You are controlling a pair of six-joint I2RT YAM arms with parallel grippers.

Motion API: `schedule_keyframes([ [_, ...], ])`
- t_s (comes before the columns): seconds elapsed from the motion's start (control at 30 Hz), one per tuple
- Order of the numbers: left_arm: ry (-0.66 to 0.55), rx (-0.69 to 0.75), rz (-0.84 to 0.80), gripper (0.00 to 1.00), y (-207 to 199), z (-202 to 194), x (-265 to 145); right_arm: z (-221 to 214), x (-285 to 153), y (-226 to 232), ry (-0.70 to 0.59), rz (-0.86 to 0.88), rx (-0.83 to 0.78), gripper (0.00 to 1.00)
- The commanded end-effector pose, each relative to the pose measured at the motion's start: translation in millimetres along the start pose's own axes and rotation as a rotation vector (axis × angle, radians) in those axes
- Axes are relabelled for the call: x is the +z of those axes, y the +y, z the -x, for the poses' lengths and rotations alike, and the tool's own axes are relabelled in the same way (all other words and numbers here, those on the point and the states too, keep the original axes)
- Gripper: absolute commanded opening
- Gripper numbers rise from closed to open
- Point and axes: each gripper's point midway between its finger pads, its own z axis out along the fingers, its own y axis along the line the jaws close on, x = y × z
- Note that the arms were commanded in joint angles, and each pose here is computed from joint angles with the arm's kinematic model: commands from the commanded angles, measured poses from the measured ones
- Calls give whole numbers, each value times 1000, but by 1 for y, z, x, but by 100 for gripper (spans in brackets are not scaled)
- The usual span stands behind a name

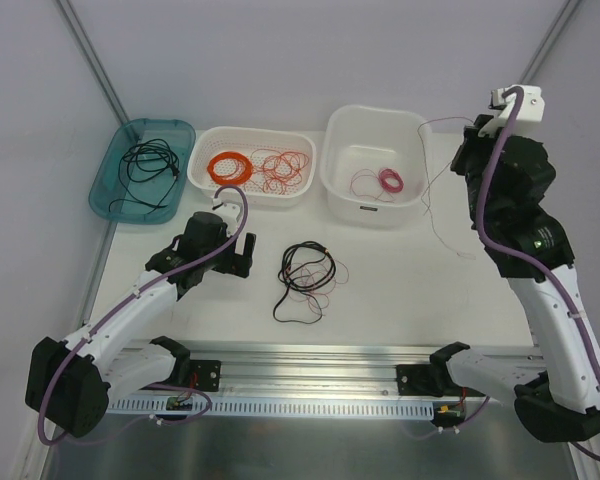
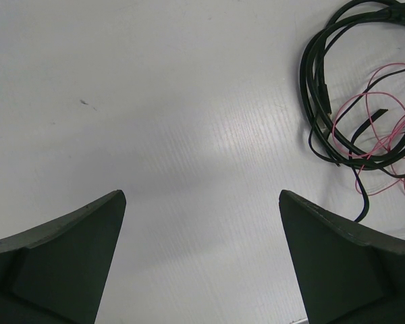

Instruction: Untangle the cables

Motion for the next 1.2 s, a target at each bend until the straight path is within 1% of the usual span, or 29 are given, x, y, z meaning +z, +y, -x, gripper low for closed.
schedule_keyframes([
  [0.0,-21,13,-9,99,0,8,-1,-8,2,3,26,18,76,1],
  [0.1,-20,14,-6,99,1,8,-1,-6,5,8,53,40,59,1],
  [0.17,-21,14,-6,99,1,9,-1,2,3,11,46,68,55,1],
  [0.33,-18,14,-8,99,1,8,-1,20,11,19,0,97,32,1],
  [0.37,-16,14,-9,99,0,8,0,35,10,18,-32,99,43,1],
  [0.4,-15,16,-9,99,0,7,0,35,16,23,-28,103,36,1],
  [0.47,-17,16,-7,99,1,8,0,56,18,23,-82,108,44,1],
  [0.6,-11,18,-5,99,1,6,0,64,43,34,-111,104,34,1],
  [0.63,-12,18,-5,99,1,7,0,54,59,41,-89,101,21,1],
  [0.73,-11,19,-2,99,2,7,0,37,83,47,-56,90,4,1],
  [0.8,-10,18,-1,99,2,6,1,10,108,53,2,70,-12,1],
  [0.87,-8,19,-2,99,2,6,1,-28,136,54,77,40,-33,1],
  [0.93,-9,17,-4,99,1,6,1,-59,154,50,142,9,-34,3],
  [0.97,-7,19,-7,99,1,6,1,-85,169,53,198,-2,-50,3],
  [1.03,-7,17,-7,99,1,6,1,-117,180,48,273,-32,-40,3],
  [1.07,-6,18,-9,99,0,6,1,-130,184,49,308,-28,-35,6],
  [1.1,-7,16,-10,99,0,6,1,-153,188,49,368,-31,-44,8],
  [1.13,-5,18,-11,99,0,6,1,-163,190,47,396,-38,-30,10],
  [1.17,-5,18,-11,99,0,6,1,-176,190,47,427,-37,-34,15],
])
